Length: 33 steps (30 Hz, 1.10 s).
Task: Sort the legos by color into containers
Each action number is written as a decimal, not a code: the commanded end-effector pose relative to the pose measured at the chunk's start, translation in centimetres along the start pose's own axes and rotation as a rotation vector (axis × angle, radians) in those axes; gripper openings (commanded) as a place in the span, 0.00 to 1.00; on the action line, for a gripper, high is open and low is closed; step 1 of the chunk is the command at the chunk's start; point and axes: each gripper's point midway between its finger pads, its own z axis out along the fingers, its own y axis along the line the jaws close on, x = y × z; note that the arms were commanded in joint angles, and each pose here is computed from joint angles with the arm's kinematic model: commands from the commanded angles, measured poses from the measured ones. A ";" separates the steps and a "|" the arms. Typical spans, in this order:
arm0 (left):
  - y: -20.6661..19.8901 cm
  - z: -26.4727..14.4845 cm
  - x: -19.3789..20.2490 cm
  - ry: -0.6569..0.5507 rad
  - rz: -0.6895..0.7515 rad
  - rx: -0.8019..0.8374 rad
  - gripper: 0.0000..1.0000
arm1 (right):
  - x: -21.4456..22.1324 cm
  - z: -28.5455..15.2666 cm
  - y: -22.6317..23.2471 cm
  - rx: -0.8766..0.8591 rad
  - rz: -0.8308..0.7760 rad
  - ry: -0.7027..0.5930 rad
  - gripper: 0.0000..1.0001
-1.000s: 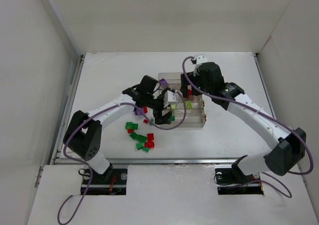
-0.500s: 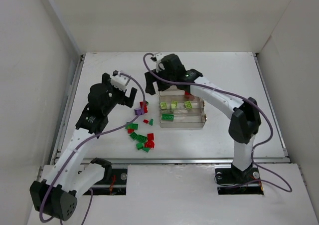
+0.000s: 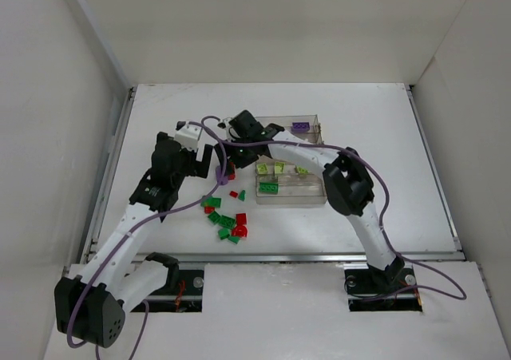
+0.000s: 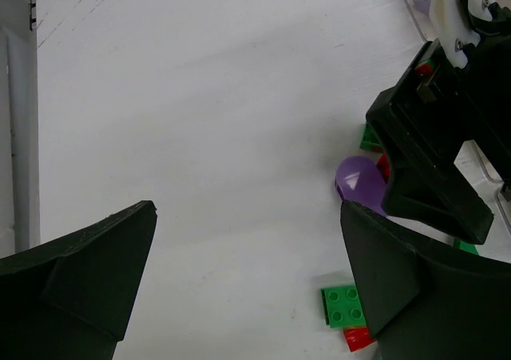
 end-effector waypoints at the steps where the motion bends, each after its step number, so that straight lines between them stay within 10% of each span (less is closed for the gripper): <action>1: 0.3 -0.1 -0.9 -0.043 -0.033 -0.019 1.00 | -2.4 -0.4 0.7 -0.007 -0.020 -0.070 0.81; 23: -1.9 0.2 -0.8 -0.052 -0.009 0.108 1.00 | -3.0 1.1 1.9 -0.065 -0.010 -0.105 0.62; 28: -2.2 0.2 -0.4 -0.048 0.029 0.132 1.00 | -2.7 1.3 2.2 -0.093 -0.040 -0.099 0.22; 33: -2.3 0.1 0.0 -0.042 0.049 0.142 0.98 | -2.3 0.9 2.3 -0.100 -0.073 -0.087 0.37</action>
